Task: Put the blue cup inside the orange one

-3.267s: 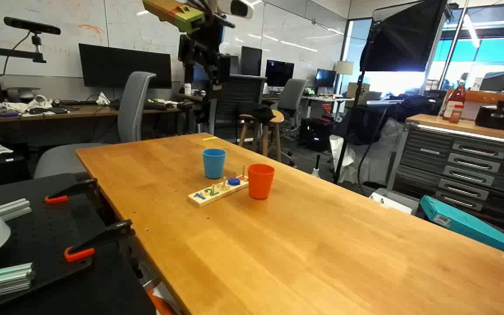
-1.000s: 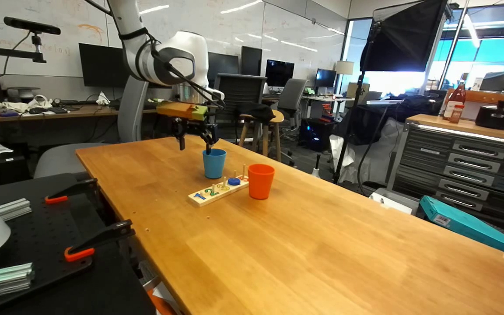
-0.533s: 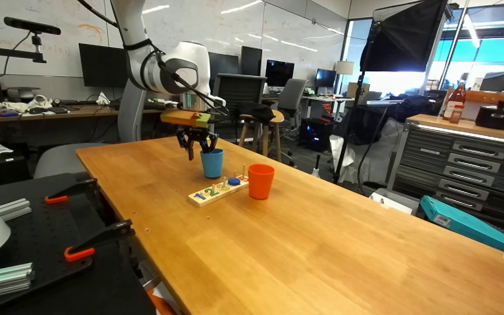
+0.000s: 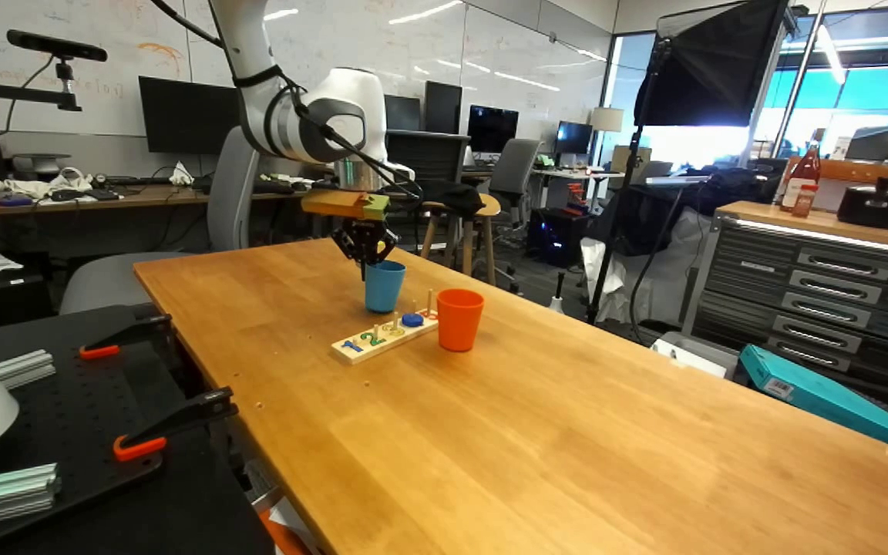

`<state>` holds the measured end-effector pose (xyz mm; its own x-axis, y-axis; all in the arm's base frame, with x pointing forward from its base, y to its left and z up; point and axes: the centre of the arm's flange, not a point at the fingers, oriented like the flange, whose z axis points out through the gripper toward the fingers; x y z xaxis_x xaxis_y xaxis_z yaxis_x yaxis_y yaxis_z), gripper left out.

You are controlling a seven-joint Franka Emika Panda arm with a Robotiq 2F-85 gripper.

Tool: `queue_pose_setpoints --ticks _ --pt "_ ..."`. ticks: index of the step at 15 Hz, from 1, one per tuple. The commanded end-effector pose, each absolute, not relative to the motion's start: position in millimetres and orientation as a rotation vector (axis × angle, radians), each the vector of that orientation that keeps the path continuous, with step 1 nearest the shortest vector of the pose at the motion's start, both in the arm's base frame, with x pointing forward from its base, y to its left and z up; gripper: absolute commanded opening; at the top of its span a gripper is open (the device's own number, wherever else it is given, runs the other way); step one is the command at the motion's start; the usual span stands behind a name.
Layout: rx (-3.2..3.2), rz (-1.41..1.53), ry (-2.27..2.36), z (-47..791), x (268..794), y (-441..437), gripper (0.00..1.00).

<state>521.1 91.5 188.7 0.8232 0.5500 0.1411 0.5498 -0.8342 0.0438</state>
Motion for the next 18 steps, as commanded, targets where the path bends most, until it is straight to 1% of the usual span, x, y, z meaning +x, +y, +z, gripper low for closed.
queue_pose_setpoints --ticks 1,10,14,18 --pt "2.983 0.266 0.862 196.5 539.7 79.8 0.02" --pt "2.958 0.346 0.702 281.6 586.8 39.5 0.02" --pt "2.927 0.268 0.597 301.8 585.3 -3.9 0.02" --pt "2.917 0.140 0.499 299.3 572.4 -48.6 0.02"
